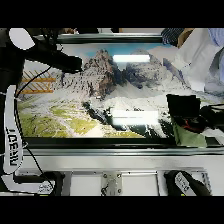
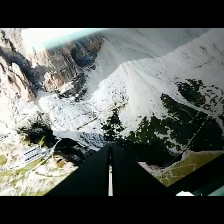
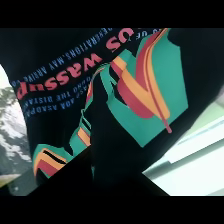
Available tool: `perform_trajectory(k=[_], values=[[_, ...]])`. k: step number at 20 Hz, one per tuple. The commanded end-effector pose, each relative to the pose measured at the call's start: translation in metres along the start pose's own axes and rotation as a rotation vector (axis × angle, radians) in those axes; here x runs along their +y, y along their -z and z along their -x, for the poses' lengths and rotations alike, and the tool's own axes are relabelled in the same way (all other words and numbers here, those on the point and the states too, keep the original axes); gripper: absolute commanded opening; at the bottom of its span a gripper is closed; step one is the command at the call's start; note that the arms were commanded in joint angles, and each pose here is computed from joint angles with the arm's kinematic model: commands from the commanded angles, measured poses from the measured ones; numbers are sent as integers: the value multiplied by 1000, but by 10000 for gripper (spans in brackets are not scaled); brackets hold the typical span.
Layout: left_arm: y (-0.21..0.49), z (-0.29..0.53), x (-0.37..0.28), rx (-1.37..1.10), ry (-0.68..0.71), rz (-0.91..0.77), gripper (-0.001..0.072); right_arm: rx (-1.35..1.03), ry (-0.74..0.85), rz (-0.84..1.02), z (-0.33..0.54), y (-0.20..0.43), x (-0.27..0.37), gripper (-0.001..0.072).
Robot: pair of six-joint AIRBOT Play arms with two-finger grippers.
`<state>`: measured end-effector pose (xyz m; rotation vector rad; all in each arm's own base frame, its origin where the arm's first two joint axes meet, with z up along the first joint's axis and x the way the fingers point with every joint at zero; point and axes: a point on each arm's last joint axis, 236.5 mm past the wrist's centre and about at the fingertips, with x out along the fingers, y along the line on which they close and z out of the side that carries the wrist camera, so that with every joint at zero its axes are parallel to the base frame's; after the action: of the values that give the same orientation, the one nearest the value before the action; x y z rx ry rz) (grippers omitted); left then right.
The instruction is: Fold the clothes and pants, and hang the long-sleeved shirts on hangers.
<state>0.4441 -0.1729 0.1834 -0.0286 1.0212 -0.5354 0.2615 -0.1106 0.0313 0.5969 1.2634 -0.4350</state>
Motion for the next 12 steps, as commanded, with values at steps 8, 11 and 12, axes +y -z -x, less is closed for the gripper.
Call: perform_trajectory(k=[8, 11, 12], values=[[10, 0, -1, 42, 5, -17, 14, -117, 167, 43, 13, -16, -40, 677], [10, 0, -1, 44, 5, -17, 15, -329, 127, 106, 81, -44, -22, 677], [10, 0, -1, 44, 6, -17, 14, -410, 67, 107, 102, -49, -6, 676]])
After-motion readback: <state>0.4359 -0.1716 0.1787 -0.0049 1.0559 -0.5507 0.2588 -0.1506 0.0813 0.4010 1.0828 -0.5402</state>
